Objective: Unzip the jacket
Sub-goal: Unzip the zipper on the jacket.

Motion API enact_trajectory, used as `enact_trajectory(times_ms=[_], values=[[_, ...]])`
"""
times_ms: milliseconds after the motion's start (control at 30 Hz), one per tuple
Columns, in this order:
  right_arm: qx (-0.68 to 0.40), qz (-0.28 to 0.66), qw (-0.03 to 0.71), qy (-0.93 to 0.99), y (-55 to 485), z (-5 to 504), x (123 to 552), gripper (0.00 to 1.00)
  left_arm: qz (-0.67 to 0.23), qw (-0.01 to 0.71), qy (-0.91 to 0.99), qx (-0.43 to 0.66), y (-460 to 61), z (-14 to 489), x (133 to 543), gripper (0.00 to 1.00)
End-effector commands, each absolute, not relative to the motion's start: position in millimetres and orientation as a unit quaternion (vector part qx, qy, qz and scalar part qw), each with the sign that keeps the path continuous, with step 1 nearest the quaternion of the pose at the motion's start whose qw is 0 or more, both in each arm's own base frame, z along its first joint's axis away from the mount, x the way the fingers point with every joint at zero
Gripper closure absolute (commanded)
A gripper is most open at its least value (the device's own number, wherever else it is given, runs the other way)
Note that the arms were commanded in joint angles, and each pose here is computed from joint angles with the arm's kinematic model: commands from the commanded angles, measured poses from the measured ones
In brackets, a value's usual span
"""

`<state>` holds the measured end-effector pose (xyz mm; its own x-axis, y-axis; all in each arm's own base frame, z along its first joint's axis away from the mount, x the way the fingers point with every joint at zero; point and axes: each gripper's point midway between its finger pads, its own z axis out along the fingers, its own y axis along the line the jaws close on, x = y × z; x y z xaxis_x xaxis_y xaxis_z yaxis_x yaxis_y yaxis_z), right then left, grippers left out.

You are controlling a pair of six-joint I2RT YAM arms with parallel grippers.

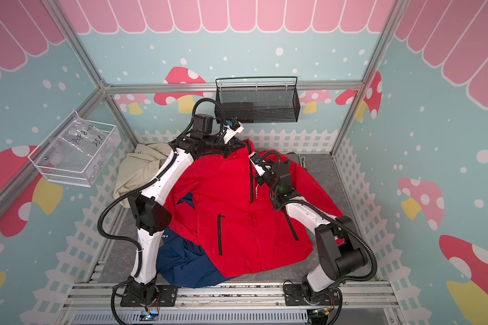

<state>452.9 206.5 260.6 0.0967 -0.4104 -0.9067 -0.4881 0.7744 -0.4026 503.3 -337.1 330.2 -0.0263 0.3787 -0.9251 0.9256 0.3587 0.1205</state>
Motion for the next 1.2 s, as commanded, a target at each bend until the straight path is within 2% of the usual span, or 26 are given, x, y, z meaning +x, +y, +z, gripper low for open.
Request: enact_trajectory(times_ms=[0,167,433,733,1167], values=[[-0.357,0.018,0.511,0.782,190,161,427,1.00,-0.215,0.641,0.586,0.446,-308,434,529,1.00],[-0.333,-0.023,0.451,0.828,181,148,418,1.00,-0.234,0.640,0.594,0.428,-305,434,533,1.00],[-0.358,-0.081,0.427,0.827,177,164,408,1.00,-0.232,0.643,0.591,0.428,-306,430,535,1.00],[-0.419,-0.063,0.363,0.830,177,146,374,1.00,-0.198,0.678,0.597,0.380,-289,449,553,1.00],[-0.432,-0.059,0.307,0.846,158,141,330,1.00,-0.173,0.686,0.616,0.346,-262,426,594,1.00]])
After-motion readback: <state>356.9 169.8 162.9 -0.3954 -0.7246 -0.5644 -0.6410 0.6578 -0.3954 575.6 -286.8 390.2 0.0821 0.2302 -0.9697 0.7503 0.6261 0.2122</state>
